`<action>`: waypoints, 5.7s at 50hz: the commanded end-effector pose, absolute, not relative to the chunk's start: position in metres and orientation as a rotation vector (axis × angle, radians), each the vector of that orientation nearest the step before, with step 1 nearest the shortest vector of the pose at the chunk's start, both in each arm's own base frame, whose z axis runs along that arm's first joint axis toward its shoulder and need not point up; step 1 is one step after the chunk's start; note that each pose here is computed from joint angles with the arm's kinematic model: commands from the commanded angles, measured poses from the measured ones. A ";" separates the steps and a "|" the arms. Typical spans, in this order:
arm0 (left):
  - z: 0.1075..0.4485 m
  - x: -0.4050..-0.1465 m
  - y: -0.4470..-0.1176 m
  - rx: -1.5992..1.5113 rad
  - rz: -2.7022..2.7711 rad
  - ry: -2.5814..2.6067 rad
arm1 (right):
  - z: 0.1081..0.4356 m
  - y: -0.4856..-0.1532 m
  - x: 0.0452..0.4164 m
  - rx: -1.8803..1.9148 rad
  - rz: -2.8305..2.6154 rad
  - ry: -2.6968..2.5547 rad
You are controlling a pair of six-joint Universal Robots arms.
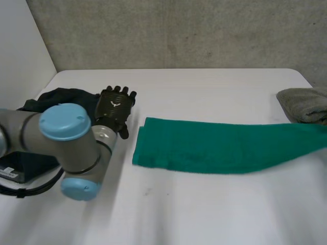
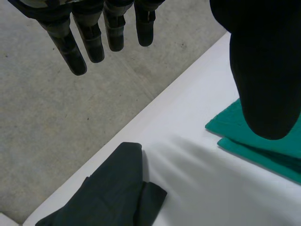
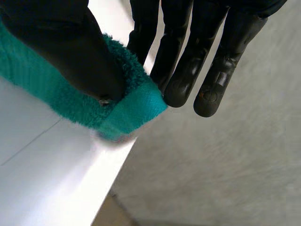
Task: Fold the laundry.
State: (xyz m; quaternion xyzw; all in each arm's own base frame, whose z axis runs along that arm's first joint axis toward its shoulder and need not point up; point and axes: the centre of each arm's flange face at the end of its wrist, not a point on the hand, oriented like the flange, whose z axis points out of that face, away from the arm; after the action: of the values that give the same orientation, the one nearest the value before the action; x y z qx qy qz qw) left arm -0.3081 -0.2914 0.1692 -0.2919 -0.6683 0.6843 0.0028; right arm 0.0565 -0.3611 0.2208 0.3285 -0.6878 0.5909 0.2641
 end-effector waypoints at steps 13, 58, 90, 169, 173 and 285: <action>0.209 -0.254 -0.283 -0.769 2.196 -2.105 | 0.254 -0.258 0.356 1.710 2.215 -1.363; 0.129 -0.362 -0.250 -1.060 1.808 -1.974 | 0.138 -0.253 0.269 1.247 1.767 -2.445; 0.136 -0.329 -0.284 -1.051 2.052 -2.240 | 0.126 -0.261 0.255 1.238 1.747 -2.370; 0.197 -0.382 -0.192 -0.847 1.864 -1.924 | 0.197 -0.277 0.244 0.808 1.998 -2.735; 0.177 -0.394 -0.187 -0.915 1.778 -1.967 | 0.183 -0.287 0.245 0.819 1.926 -2.748; 0.273 -0.352 -0.205 -1.023 1.517 -1.797 | 0.122 -0.296 0.284 1.250 2.028 -2.270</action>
State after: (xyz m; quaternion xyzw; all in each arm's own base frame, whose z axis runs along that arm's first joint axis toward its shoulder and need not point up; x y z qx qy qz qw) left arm -0.3525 -0.2039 0.2725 -0.3836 -0.6721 0.5658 0.2844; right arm 0.2892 -0.3004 0.1279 0.3649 -0.6712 0.6425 -0.0590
